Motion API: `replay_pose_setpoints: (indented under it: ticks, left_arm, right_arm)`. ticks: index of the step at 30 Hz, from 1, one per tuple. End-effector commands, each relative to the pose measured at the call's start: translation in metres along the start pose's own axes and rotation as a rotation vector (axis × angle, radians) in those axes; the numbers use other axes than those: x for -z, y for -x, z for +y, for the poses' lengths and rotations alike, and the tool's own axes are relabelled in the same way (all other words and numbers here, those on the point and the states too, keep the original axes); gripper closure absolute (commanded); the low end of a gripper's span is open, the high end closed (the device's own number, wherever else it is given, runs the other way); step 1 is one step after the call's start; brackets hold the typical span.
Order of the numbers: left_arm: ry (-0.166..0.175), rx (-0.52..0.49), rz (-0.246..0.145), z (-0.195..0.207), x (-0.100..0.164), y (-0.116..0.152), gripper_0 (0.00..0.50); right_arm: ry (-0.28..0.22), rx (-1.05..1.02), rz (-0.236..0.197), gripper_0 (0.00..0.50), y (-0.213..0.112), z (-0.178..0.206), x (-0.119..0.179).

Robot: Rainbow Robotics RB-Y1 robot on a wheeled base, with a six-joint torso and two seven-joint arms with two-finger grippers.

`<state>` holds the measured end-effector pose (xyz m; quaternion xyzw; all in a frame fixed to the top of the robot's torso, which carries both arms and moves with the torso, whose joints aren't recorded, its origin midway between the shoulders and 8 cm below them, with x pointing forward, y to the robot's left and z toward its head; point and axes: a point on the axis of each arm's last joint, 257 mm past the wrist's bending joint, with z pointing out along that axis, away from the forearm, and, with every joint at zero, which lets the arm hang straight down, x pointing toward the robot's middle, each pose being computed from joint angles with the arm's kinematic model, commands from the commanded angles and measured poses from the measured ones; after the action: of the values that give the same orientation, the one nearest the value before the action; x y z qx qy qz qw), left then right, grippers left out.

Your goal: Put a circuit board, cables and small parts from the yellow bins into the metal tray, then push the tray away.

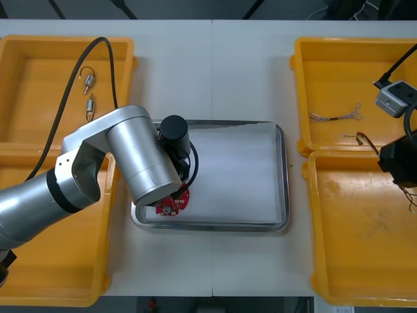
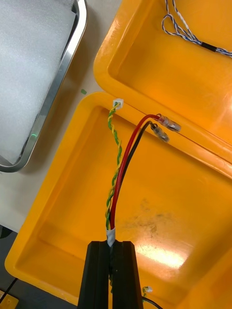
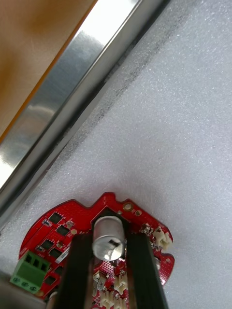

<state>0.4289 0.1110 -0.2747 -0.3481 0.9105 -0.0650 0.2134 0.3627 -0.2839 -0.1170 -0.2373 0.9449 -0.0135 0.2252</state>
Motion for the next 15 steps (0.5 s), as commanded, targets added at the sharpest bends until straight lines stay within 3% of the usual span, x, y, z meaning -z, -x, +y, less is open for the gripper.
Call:
replay_pose_setpoints:
  ticks: [1,7,11,15]
  left_arm:
    - [-0.048,0.033,-0.015,-0.021,0.010,-0.001,0.220]
    - [-0.048,0.033,-0.020,-0.021,0.010,0.001,0.122]
    - [-0.066,0.023,-0.036,-0.021,0.018,0.007,0.012]
    - [-0.093,0.028,-0.027,-0.024,0.034,0.013,0.000]
  right_arm:
    - [-0.047,0.034,0.003,0.500,0.002,-0.011,0.008]
    - [-0.047,0.034,0.003,0.500,0.002,-0.011,0.008]
    - [-0.047,0.034,0.003,0.500,0.002,-0.011,0.008]
    - [-0.047,0.034,0.003,0.500,0.002,-0.011,0.008]
